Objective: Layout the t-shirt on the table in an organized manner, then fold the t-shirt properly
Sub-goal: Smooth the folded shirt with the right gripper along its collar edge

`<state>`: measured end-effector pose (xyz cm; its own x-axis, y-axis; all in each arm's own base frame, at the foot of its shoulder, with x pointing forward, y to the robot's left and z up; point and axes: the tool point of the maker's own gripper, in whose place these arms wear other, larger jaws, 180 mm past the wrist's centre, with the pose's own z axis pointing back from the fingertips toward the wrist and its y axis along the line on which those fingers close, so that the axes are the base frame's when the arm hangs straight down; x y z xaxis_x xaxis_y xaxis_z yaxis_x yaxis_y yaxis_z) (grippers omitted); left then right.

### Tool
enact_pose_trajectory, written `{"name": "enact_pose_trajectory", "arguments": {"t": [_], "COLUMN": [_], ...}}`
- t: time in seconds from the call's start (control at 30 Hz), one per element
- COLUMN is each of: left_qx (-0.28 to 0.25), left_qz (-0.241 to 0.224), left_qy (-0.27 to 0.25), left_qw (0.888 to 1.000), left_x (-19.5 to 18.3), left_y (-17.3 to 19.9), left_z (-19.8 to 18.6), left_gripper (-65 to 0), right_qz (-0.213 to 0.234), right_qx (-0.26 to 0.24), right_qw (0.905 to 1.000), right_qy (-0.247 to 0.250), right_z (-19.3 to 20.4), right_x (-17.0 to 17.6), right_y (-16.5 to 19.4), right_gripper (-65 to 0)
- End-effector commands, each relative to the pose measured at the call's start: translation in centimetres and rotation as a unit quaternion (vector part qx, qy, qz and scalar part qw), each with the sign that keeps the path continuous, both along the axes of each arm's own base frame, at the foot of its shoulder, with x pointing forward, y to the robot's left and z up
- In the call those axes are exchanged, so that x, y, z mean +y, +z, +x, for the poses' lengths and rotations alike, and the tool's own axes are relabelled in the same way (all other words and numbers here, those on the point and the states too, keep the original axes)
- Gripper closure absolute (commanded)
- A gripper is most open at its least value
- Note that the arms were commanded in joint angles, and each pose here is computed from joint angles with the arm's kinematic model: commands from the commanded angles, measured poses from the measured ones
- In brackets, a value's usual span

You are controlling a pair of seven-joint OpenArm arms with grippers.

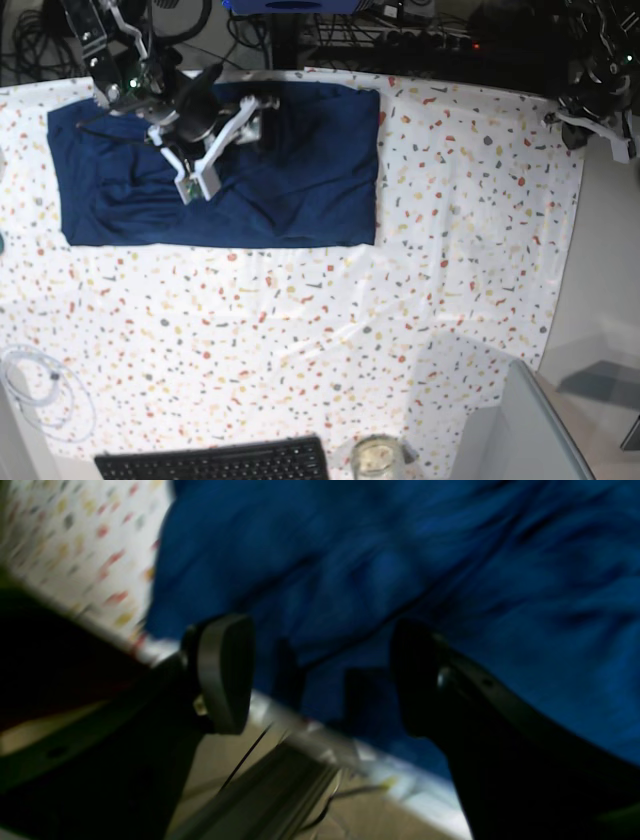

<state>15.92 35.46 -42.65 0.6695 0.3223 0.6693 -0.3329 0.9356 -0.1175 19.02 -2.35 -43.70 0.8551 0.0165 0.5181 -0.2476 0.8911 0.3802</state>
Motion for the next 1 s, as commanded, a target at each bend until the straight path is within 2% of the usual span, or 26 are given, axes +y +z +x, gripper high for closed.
{"name": "enact_pose_trajectory", "arguments": {"t": [0.0,0.2,0.57,0.6,0.67,0.77,0.87,0.97], "left_qx": [-0.019,-0.004,-0.003,-0.003,-0.003,-0.003,-0.004,-0.004], "left_qz": [0.009,0.001,-0.001,-0.001,-0.001,-0.001,0.0,0.0], "left_qy": [0.006,0.023,0.024,0.024,0.024,0.024,0.024,0.024], "left_qw": [1.0,1.0,1.0,1.0,1.0,1.0,1.0,1.0], "left_x": [1.1,1.5,1.5,1.5,1.5,1.5,1.5,1.5], "left_y": [1.0,0.0,-0.1,-0.1,-0.1,-0.1,-0.1,-0.1], "left_z": [0.3,-1.1,-1.1,-1.1,-1.1,-1.1,-1.1,-1.1], "left_gripper": [0.0,0.0,0.0,0.0,0.0,0.0,0.0,0.0], "right_qz": [0.01,0.001,0.004,0.005,0.007,0.013,0.015,0.022], "right_qx": [0.0,0.013,0.034,0.034,0.033,0.031,0.038,0.029], "right_qw": [1.0,0.9999,0.9994,0.9994,0.9994,0.9994,0.9992,0.9993], "right_qy": [0.001,-0.002,-0.008,-0.008,-0.005,0.003,0.003,0.006], "right_z": [0.0,0.2,0.0,-0.1,0.0,-0.2,-1.1,-1.8], "right_x": [0.4,0.0,0.5,0.5,0.7,0.9,0.9,1.2], "right_y": [0.0,-1.1,-2.4,-2.5,-2.4,-2.3,-2.4,-1.3], "right_gripper": [-37.2,-37.4,-36.6,-35.0,-25.1,0.0,-2.6,-0.2]}}
